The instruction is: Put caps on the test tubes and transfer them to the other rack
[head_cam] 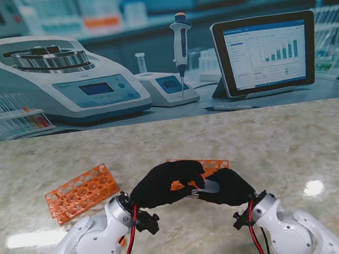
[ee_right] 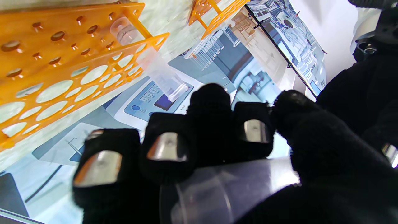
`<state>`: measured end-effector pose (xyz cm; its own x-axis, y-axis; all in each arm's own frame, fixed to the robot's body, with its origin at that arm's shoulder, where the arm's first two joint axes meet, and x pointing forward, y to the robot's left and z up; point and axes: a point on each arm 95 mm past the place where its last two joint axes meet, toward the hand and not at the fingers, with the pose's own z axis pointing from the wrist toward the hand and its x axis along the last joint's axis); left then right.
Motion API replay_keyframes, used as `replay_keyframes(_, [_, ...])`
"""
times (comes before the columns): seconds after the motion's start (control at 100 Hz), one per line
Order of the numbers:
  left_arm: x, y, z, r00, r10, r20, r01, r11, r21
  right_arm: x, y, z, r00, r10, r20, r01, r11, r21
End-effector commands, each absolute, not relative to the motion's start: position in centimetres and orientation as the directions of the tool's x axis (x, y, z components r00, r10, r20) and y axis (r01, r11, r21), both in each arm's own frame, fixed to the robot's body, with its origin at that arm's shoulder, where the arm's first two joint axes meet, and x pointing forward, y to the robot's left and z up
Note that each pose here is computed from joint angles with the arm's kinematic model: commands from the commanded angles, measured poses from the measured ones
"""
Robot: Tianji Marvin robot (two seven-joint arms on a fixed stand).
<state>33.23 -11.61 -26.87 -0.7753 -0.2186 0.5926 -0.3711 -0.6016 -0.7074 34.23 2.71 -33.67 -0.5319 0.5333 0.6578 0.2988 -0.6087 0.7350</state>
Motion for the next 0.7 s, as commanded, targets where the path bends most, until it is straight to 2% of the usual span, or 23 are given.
replay_keyframes(0.0, [32.97,-11.76,-27.08,-0.772,-0.214,0.598,-0.385,-0.591,-0.709,33.85,3.26,-33.68,-0.535,0.523,0.664,0.309,-0.61,0.73])
replay_keyframes(0.69, [32.37,-11.6,-27.61,-0.772,-0.219,0.597,-0.4,-0.561,-0.724,33.87,3.12,-33.5,-0.536,0.524,0.662,0.287,-0.624,0.727])
